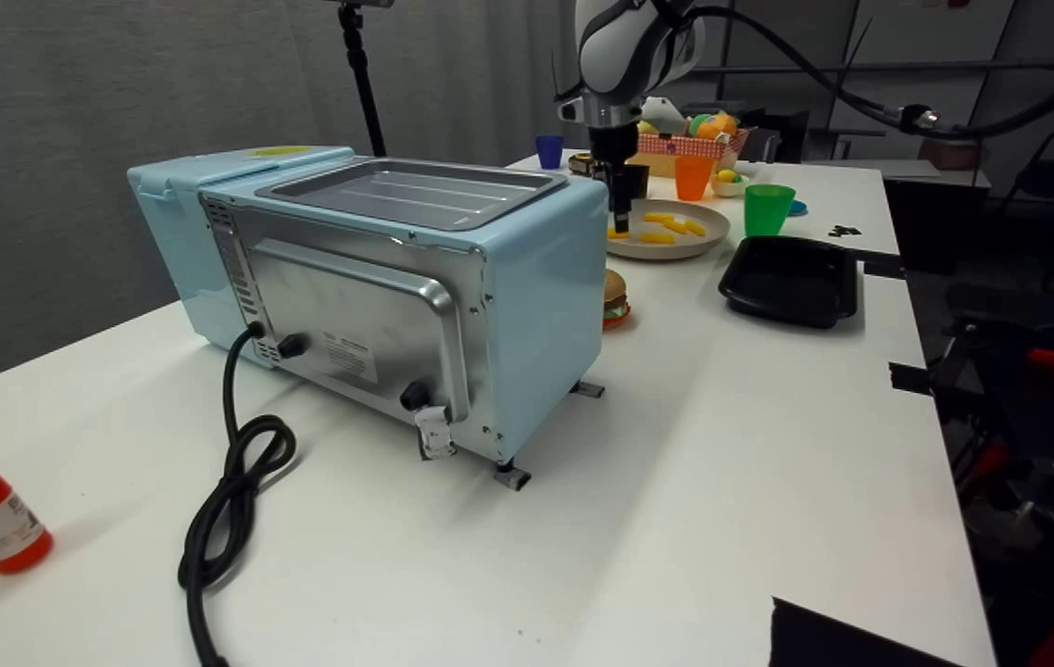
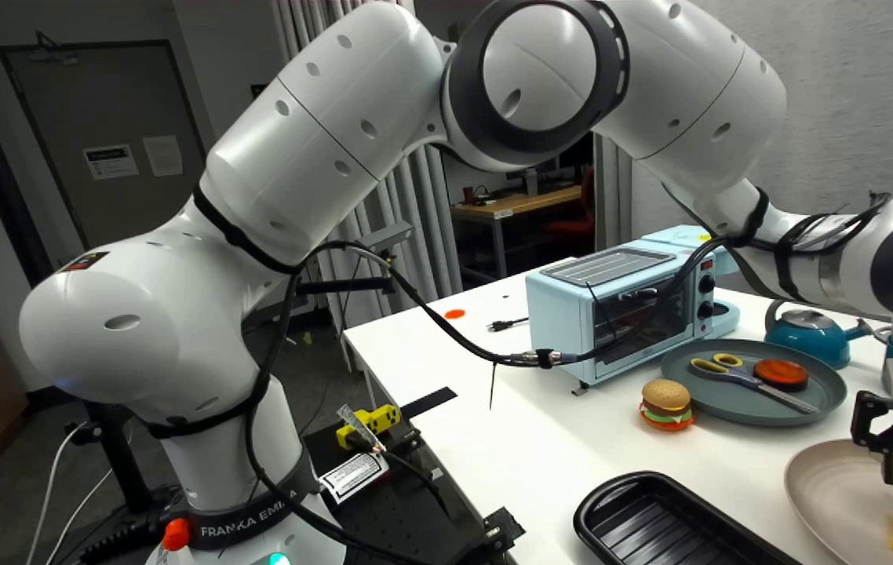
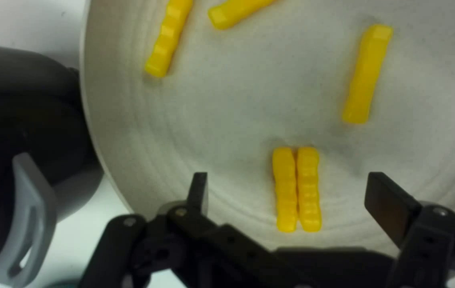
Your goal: Take the objects on the plate and put them in the bin
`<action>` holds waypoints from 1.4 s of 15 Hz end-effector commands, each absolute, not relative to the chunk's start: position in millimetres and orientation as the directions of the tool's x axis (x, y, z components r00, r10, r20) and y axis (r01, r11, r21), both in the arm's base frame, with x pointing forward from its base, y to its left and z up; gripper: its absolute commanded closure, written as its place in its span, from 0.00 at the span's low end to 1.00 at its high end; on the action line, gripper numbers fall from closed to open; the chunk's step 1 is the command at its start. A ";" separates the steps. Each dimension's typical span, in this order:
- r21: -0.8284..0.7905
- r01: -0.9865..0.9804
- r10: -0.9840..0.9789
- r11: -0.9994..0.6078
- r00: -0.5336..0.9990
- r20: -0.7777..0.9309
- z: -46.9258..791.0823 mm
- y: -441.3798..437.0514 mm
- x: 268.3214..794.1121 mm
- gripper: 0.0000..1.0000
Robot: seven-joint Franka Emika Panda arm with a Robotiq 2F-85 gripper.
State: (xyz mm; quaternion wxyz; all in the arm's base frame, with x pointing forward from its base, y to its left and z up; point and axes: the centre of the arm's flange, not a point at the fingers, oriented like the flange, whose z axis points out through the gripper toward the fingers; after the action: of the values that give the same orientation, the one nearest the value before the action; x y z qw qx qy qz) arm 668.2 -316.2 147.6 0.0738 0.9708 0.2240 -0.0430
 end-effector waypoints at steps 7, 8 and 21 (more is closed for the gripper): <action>0.129 0.459 0.451 -0.879 0.888 -0.090 130.4 -313.7 685.0 0.00; 0.127 0.463 0.455 -0.877 0.886 -0.091 129.1 -312.1 685.6 0.07; 0.142 0.436 0.430 -0.889 0.900 -0.073 139.7 -318.1 689.3 0.92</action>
State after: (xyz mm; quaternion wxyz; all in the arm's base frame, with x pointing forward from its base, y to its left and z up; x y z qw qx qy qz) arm 682.6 -306.4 137.9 0.0713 0.9702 0.2296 -0.0283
